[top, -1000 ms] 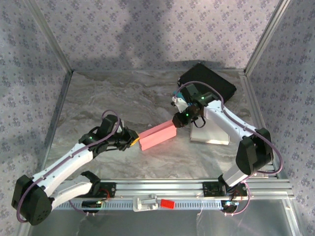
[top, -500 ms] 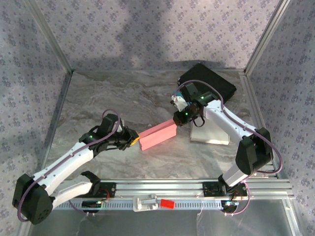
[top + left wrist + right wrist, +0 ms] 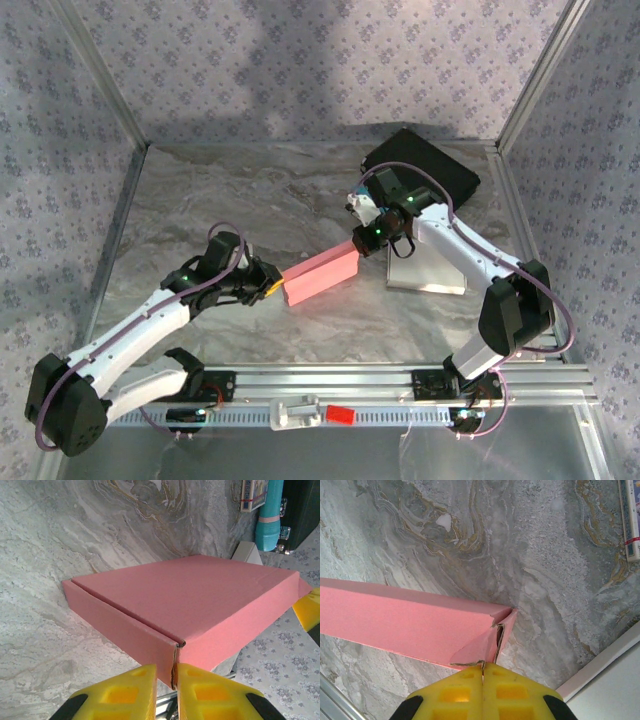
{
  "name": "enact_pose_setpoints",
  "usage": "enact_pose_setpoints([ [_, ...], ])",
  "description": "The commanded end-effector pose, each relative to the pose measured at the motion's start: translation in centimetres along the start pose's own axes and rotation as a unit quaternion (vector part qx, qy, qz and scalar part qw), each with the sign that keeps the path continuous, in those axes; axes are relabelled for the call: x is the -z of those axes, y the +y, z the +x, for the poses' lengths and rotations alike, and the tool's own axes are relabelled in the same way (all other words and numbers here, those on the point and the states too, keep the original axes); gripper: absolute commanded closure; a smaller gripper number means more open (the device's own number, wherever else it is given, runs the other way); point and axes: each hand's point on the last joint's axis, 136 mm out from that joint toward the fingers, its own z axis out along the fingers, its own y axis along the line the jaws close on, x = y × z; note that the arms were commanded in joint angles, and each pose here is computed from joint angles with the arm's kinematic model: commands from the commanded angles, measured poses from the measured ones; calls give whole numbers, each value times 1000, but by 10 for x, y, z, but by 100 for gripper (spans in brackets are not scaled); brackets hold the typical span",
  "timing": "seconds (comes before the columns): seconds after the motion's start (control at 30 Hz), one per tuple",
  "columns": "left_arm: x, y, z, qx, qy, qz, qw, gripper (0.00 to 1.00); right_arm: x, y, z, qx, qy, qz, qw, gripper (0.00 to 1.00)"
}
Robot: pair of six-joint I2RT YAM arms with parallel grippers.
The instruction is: Fold the paper box
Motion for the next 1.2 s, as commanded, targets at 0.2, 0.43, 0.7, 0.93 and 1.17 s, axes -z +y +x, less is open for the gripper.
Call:
enact_pose_setpoints([
  [0.2, 0, 17, 1, 7, 3, -37, 999, 83, 12, -11, -11, 23, -17, 37, 999, 100],
  [0.43, -1, 18, 1, 8, 5, -38, 999, 83, 12, -14, -16, 29, -19, 46, 998, 100],
  [0.7, 0, 17, 1, 7, 4, -37, 999, 83, 8, -8, -15, 28, -17, 29, 999, 100],
  [0.93, 0, 15, 1, 6, 5, -35, 999, 83, 4, -6, -5, 27, -9, 28, 999, 100],
  [1.17, 0, 16, 0, 7, 4, -36, 999, 83, -1, -7, 2, 20, -2, 30, 999, 100],
])
